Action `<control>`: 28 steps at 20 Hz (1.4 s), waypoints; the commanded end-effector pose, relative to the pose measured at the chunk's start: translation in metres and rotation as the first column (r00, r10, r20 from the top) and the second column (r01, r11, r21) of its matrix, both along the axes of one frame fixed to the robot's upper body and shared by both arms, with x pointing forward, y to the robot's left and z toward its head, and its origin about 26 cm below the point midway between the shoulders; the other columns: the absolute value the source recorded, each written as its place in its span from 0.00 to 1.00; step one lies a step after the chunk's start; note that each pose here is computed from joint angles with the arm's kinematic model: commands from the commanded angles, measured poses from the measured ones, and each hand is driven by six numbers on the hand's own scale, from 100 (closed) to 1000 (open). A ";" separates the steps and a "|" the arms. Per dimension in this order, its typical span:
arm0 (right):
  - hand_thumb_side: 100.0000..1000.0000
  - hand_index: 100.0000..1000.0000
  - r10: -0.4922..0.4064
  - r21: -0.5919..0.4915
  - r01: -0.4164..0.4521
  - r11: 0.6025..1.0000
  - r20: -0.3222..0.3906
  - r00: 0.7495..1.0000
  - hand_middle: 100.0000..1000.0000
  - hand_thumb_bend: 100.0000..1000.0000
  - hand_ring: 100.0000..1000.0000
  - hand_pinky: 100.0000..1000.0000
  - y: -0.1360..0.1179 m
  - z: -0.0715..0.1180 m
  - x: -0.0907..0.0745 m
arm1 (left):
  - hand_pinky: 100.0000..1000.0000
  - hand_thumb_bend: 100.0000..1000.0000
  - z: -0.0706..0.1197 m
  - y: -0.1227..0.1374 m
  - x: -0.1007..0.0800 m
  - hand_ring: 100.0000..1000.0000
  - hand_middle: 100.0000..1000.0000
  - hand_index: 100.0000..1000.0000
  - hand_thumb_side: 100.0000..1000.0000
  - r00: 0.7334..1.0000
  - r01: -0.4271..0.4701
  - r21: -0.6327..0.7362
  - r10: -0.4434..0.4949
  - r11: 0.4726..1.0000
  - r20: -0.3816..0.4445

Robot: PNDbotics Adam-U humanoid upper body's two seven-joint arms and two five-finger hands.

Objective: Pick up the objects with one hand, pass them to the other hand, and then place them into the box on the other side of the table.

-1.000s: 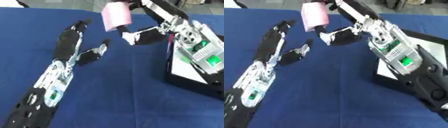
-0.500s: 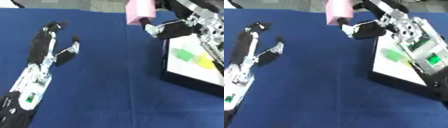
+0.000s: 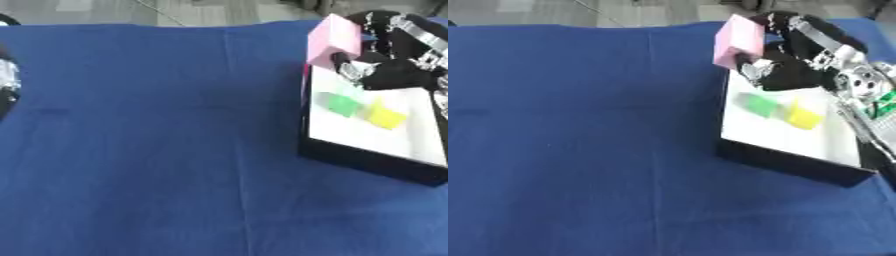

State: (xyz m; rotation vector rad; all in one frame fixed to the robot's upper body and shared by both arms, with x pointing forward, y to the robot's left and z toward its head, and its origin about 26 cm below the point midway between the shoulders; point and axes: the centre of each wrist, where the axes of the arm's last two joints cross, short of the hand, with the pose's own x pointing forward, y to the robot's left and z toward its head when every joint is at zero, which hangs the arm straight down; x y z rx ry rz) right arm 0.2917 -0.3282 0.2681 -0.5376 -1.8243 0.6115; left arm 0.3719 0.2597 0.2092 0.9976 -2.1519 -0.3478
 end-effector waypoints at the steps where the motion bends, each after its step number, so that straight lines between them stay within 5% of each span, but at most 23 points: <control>1: 0.00 0.64 -0.105 -0.025 0.106 0.994 0.051 0.993 0.65 0.00 0.97 0.86 -0.016 0.006 -0.004 | 0.85 0.00 0.015 0.018 -0.009 0.76 0.76 0.90 0.83 0.998 0.011 -0.056 -0.007 0.998 0.067; 6: 0.00 0.69 -0.227 -0.067 0.229 0.971 0.029 0.973 0.70 0.00 1.00 0.85 -0.042 -0.018 0.001 | 0.87 0.03 0.009 0.033 -0.015 0.79 0.78 0.92 0.82 0.997 0.040 -0.133 -0.030 0.990 0.078; 11: 0.00 0.96 -0.249 -0.171 0.250 0.953 0.029 0.968 0.99 0.00 1.00 0.93 -0.059 -0.033 0.004 | 0.87 0.04 0.008 0.040 -0.017 0.79 0.78 0.92 0.81 0.995 0.018 -0.170 -0.001 0.985 0.100; 14: 0.00 1.00 -0.236 -0.246 0.237 0.940 0.032 0.971 1.00 0.13 1.00 0.96 -0.067 -0.037 0.004 | 0.87 0.04 0.008 0.041 -0.018 0.79 0.78 0.92 0.80 0.995 0.011 -0.179 0.008 0.984 0.102; 15: 0.00 1.00 -0.236 -0.268 0.235 0.934 0.028 0.971 1.00 0.28 1.00 0.98 -0.070 -0.038 0.005 | 0.87 0.03 0.008 0.041 -0.018 0.79 0.78 0.91 0.80 0.995 0.008 -0.182 0.011 0.983 0.099; 19: 0.03 1.00 -0.243 -0.297 0.239 0.924 0.024 0.970 1.00 0.35 1.00 1.00 -0.076 -0.039 0.005 | 0.87 0.00 0.006 0.042 -0.018 0.79 0.78 0.90 0.74 0.996 -0.001 -0.189 0.018 0.982 0.088; 25: 0.00 1.00 -0.255 -0.256 0.262 0.930 0.063 0.965 1.00 0.33 1.00 0.99 -0.077 -0.036 0.003 | 0.87 0.00 0.005 0.042 -0.019 0.79 0.77 0.90 0.76 0.997 -0.005 -0.199 0.021 0.980 0.081; 26: 0.00 1.00 -0.261 -0.238 0.269 0.933 0.067 0.963 1.00 0.24 1.00 0.98 -0.077 -0.035 0.002 | 0.87 0.01 0.005 0.042 -0.019 0.79 0.77 0.90 0.76 0.997 -0.003 -0.201 0.020 0.980 0.081; 27: 0.00 1.00 -0.266 -0.204 0.276 0.939 0.075 0.961 1.00 0.02 1.00 0.97 -0.076 -0.034 0.002 | 0.87 0.00 0.005 0.042 -0.019 0.79 0.77 0.90 0.77 0.997 -0.003 -0.202 0.019 0.979 0.080; 28: 0.00 1.00 -0.264 -0.157 0.274 0.949 0.085 0.961 1.00 0.00 1.00 0.97 -0.074 -0.033 0.001 | 0.87 0.00 0.005 0.042 -0.019 0.79 0.77 0.90 0.76 0.997 -0.003 -0.204 0.020 0.979 0.081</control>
